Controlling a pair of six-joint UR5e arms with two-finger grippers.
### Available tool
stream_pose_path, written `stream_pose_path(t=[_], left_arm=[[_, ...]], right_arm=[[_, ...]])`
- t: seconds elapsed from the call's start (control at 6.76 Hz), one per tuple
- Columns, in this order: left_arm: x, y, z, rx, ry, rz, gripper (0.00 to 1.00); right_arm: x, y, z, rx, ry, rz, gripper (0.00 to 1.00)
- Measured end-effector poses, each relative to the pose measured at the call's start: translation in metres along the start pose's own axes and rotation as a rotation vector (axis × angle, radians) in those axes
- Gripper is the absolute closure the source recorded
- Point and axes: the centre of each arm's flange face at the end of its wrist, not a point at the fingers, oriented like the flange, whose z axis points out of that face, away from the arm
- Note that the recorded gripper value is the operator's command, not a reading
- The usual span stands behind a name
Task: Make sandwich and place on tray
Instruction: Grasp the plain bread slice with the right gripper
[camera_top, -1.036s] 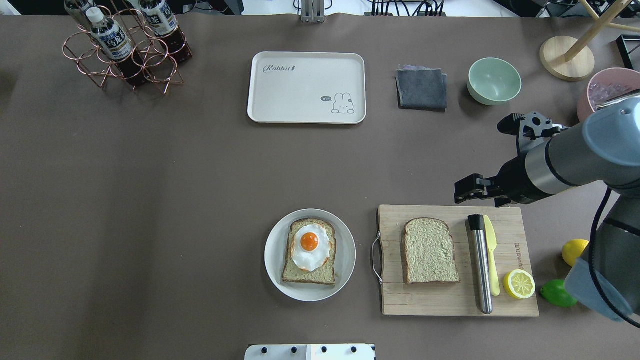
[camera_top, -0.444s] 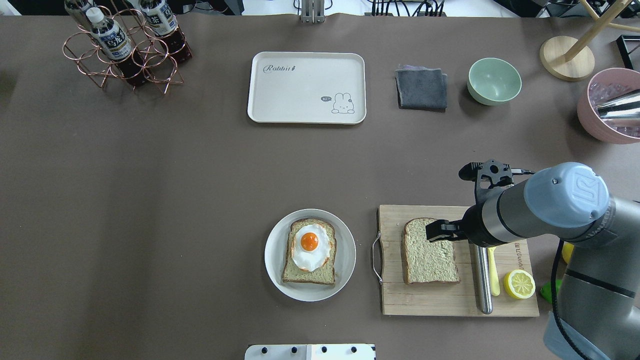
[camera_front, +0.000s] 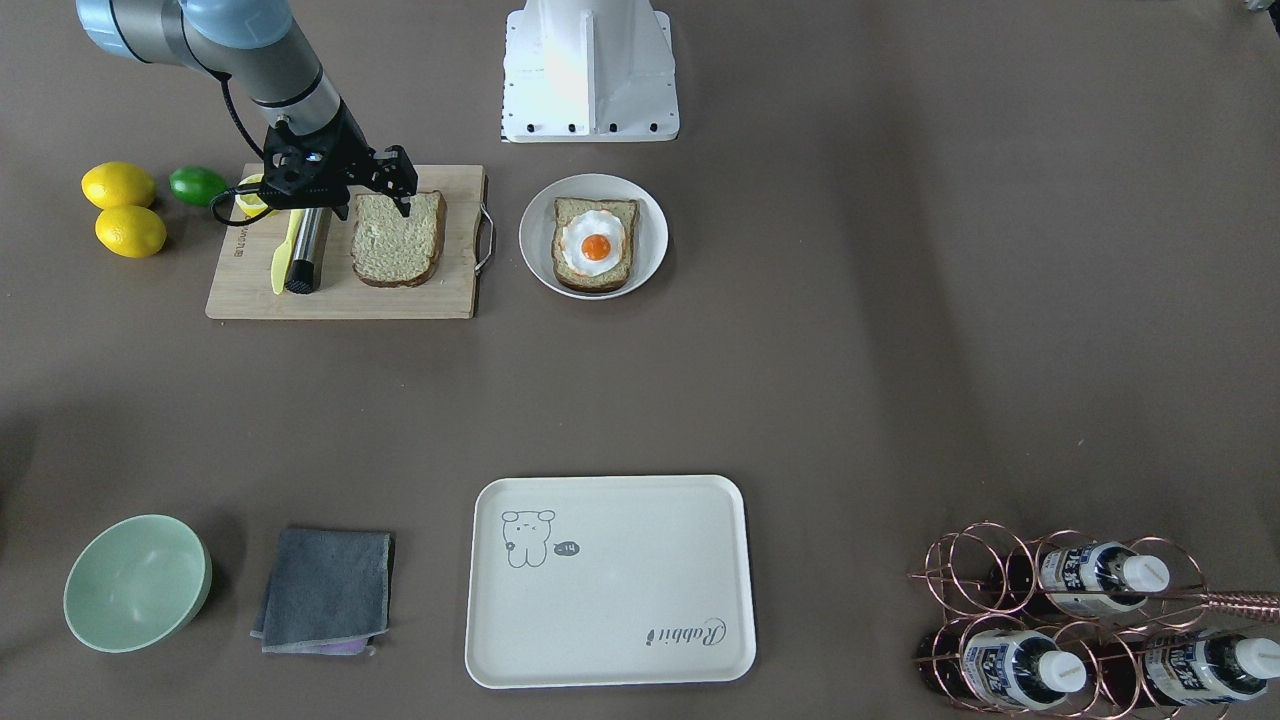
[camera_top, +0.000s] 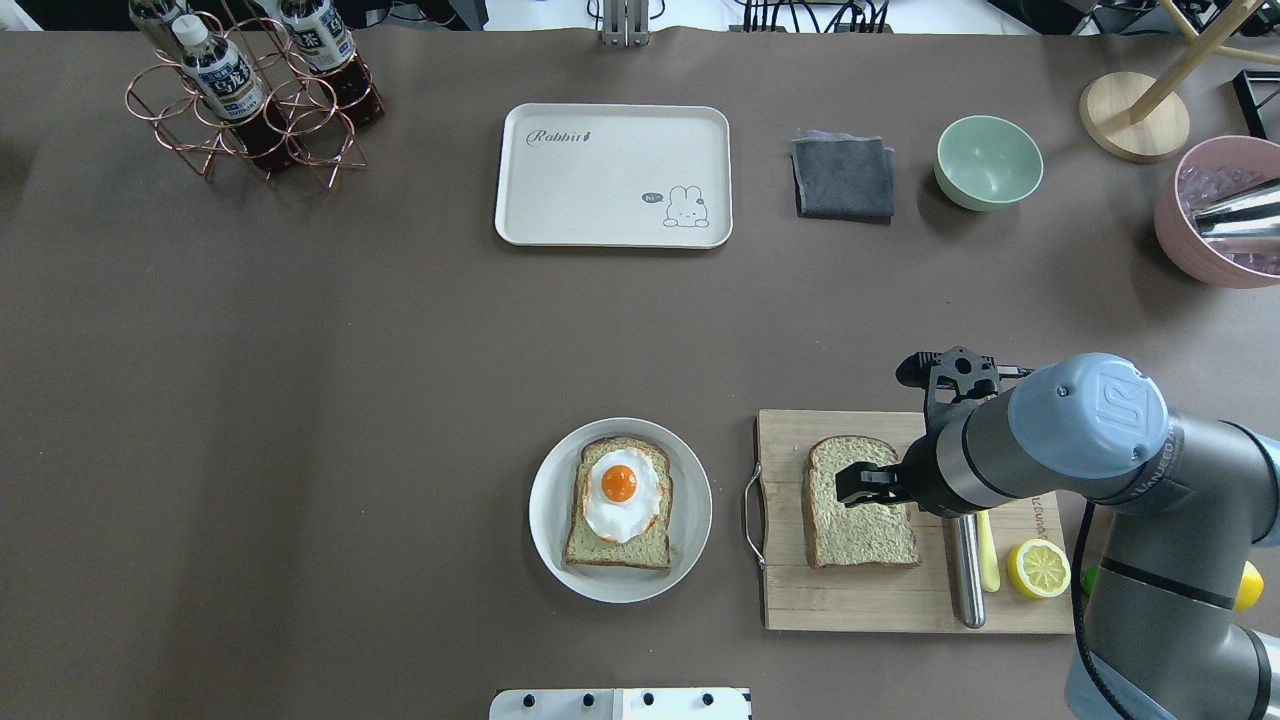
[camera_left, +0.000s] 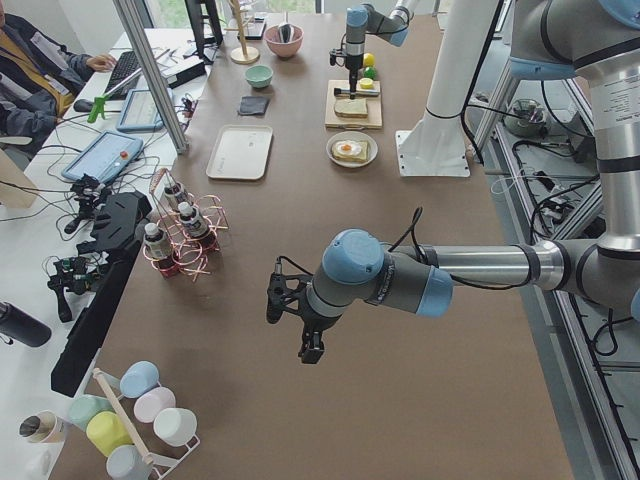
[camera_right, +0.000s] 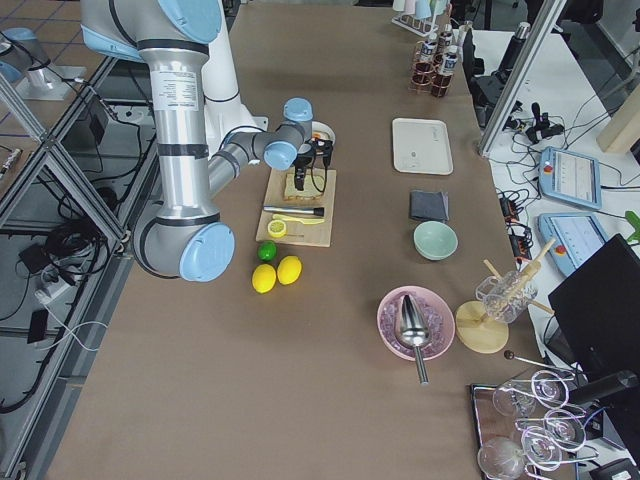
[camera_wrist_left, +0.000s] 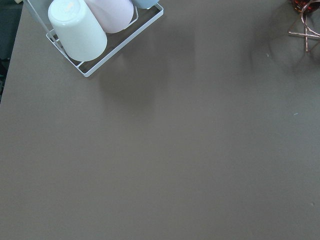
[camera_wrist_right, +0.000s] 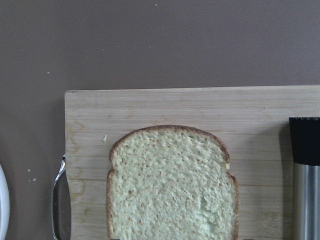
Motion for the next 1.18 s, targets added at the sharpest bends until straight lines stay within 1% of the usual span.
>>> stream_pose_path(t=[0.3,0.44,0.59,0.74,0.89,1.18], left_arm=[[0.001,0.000,-0.001,0.002,0.001,0.000,0.03],[0.001,0.000,-0.001,0.002,0.001,0.000,0.03],[0.001,0.000,-0.002,0.003,0.000,0.000,0.03],[0.001,0.000,-0.002,0.004,0.000,-0.001,0.03],[0.001,-0.001,-0.002,0.005,0.001,0.000,0.03],[0.001,-0.001,-0.003,0.007,0.001,0.001,0.03]], right_arm=[[0.012,0.000,0.014,0.000,-0.031,-0.008,0.21],[0.016,-0.001,0.019,0.000,-0.037,-0.010,0.25],[0.019,-0.003,0.024,0.000,-0.034,-0.008,0.31],[0.021,-0.003,0.026,0.000,-0.031,-0.007,0.45],[0.021,-0.004,0.027,0.000,-0.031,-0.006,0.69],[0.022,-0.004,0.027,-0.001,-0.030,-0.006,1.00]])
